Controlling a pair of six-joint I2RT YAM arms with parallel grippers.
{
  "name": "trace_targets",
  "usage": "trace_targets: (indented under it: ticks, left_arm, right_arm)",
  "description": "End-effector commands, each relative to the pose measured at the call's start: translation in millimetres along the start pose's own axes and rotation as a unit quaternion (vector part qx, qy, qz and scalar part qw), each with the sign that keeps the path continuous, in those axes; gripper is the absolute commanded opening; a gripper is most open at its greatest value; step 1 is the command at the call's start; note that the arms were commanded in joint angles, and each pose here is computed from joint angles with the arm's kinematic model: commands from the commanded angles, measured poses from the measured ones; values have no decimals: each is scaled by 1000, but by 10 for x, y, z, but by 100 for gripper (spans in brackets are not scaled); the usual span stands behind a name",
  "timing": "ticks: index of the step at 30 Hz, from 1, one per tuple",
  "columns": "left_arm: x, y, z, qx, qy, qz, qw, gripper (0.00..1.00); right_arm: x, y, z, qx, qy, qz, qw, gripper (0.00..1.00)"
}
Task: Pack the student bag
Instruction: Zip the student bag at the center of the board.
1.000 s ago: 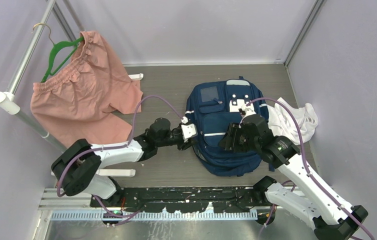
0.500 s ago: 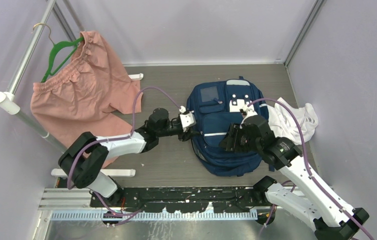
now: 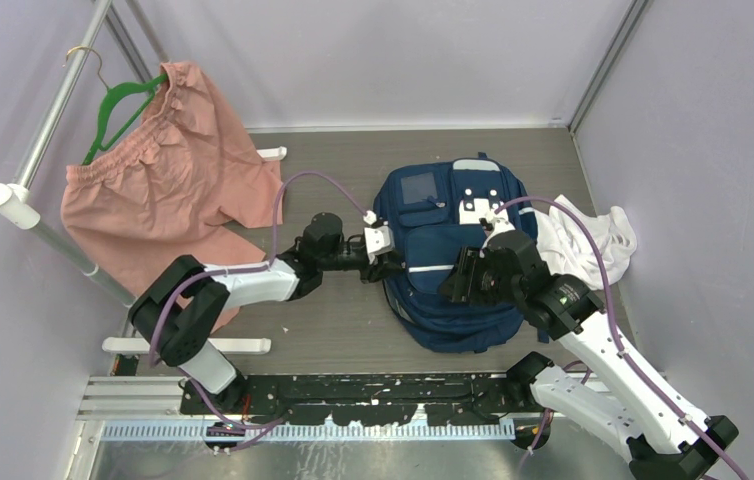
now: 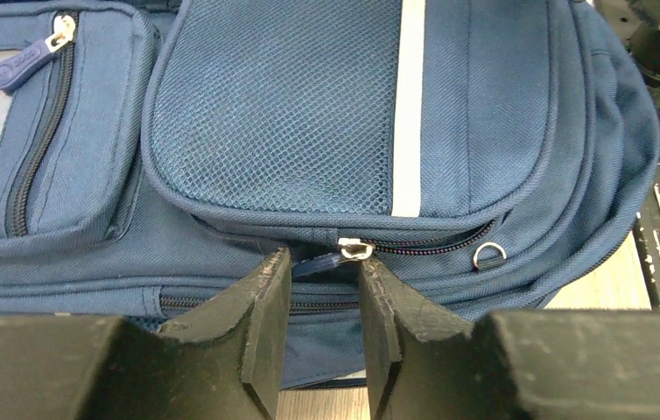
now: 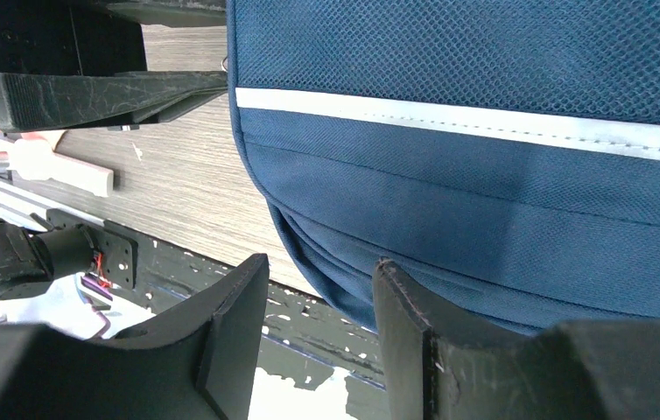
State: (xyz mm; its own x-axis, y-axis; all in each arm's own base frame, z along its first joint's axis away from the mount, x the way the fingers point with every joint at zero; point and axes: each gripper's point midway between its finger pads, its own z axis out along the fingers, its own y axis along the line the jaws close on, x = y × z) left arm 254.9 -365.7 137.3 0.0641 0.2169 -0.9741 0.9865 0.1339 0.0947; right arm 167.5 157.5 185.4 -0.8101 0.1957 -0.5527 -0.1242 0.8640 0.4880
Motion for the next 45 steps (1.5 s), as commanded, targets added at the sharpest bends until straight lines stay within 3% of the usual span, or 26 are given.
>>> trace_targets:
  ticks: [1,9,20,28,39,45]
  left_arm:
    - [-303,-37,45,34,-44,22,998,33]
    - [-314,-46,18,27,-51,18,998,0]
    - [-142,-225,-87,-12,-8,-15,1000,0]
    - [-98,-352,-90,-33,11,-90,995,0]
    - [-76,-1020,82,-18,55,-102,993,0]
    - [-96,-1076,-23,-20,84,-106,991,0]
  right_arm:
    - [-148,96,-96,-17,-29,-8,999,53]
    - [-150,108,-42,-19,-26,-8,999,54]
    - [-297,96,-62,-7,-59,-5,998,53]
    - [-606,-273,-244,99,-146,10,984,52]
    - [-387,-390,181,122,-83,29,989,52]
    - [-155,-497,495,128,-34,38,990,52]
